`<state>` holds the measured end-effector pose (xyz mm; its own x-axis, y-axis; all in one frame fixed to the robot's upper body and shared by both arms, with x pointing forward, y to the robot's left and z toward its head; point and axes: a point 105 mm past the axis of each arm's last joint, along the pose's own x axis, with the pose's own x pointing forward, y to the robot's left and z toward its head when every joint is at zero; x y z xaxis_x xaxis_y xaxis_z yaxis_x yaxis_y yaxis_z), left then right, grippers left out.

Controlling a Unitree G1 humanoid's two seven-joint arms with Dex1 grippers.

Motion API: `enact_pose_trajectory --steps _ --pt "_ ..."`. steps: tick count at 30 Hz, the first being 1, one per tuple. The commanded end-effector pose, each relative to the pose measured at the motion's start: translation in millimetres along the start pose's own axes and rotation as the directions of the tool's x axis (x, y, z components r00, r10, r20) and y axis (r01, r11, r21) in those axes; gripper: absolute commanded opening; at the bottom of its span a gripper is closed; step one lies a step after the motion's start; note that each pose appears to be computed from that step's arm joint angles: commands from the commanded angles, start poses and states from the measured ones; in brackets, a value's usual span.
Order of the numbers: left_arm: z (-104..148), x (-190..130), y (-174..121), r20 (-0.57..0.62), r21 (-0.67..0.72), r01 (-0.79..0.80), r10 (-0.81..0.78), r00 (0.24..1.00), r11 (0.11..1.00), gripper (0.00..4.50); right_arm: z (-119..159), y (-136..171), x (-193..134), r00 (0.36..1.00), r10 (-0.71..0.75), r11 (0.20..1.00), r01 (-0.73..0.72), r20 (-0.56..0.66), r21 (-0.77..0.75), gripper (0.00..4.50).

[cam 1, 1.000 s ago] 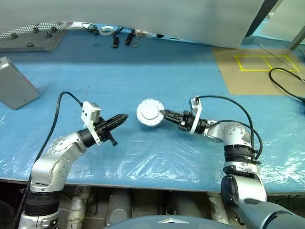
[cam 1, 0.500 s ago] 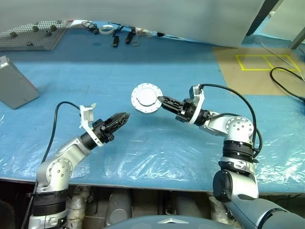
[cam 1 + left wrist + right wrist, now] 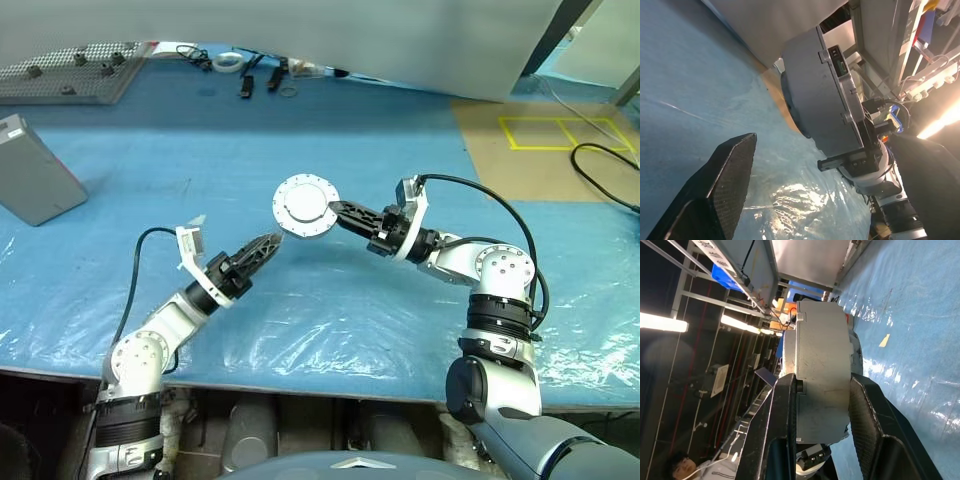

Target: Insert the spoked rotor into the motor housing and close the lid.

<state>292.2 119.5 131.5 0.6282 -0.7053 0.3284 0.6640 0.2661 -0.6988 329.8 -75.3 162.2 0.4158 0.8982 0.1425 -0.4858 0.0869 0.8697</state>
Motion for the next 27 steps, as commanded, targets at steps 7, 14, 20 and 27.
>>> enact_pose_trajectory --steps 7,14,20,27 --pt "-0.1 28.2 -9.7 0.022 -0.044 0.113 -0.112 0.993 0.993 4.47 3.2 28.2 3.6 0.994 0.109 0.992 -0.11 -0.011 -0.067 1.06" --pt "9.0 60.2 -4.2 0.105 -0.085 0.135 -0.126 0.986 0.987 4.47 1.8 25.9 2.3 0.996 0.092 0.993 -0.093 -0.018 -0.075 1.06" --pt "3.5 74.5 -8.4 0.091 -0.11 0.162 -0.152 0.984 0.981 4.47 1.0 23.7 2.0 0.997 0.081 0.994 -0.082 -0.017 -0.076 1.06" --pt "-5.3 70.0 -0.9 0.055 -0.113 0.114 -0.108 0.993 0.987 3.65 0.0 21.7 2.2 0.997 0.075 0.994 -0.076 -0.011 -0.074 1.06"
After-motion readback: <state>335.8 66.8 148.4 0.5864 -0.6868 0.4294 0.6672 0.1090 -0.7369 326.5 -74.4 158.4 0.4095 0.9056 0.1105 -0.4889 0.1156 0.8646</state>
